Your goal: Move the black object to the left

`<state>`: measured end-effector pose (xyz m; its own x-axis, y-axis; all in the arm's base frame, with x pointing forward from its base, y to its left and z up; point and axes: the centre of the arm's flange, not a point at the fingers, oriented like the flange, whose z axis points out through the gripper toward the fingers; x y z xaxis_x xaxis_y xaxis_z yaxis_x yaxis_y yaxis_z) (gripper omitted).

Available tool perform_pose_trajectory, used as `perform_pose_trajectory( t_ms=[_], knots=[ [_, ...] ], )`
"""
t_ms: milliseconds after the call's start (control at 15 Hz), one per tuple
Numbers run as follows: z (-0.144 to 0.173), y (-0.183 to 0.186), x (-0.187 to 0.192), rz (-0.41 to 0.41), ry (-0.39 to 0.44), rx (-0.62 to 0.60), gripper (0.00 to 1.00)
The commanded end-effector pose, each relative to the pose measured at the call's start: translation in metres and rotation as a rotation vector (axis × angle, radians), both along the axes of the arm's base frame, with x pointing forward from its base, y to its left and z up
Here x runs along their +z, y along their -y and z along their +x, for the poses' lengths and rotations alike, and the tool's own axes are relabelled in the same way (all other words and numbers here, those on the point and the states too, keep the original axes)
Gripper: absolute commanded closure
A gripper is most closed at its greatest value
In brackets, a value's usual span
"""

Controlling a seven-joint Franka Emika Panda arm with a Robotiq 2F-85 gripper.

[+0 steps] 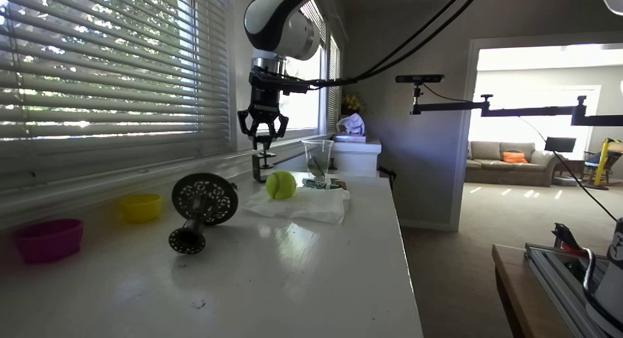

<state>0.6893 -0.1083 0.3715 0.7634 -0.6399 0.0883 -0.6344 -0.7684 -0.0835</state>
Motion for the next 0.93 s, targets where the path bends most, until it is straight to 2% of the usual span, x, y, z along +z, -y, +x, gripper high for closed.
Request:
perform_pose_trajectory(
  t_ms=[0, 67, 200, 333, 467, 867],
  knots=[
    [-0.029, 0.006, 0.022, 0.012, 0.0, -0.047, 0.93],
    [-0.034, 0.011, 0.028, 0.009, 0.0, -0.054, 0.93],
    [-0.041, 0.013, 0.036, 0.01, 0.002, -0.058, 1.0],
    [-0.052, 0.003, 0.046, 0.022, -0.001, -0.031, 0.97],
    [-0.067, -0.017, 0.057, 0.035, -0.007, 0.025, 1.0],
    [-0.109, -0.114, 0.1, 0.076, 0.015, 0.287, 1.0]
  ],
)
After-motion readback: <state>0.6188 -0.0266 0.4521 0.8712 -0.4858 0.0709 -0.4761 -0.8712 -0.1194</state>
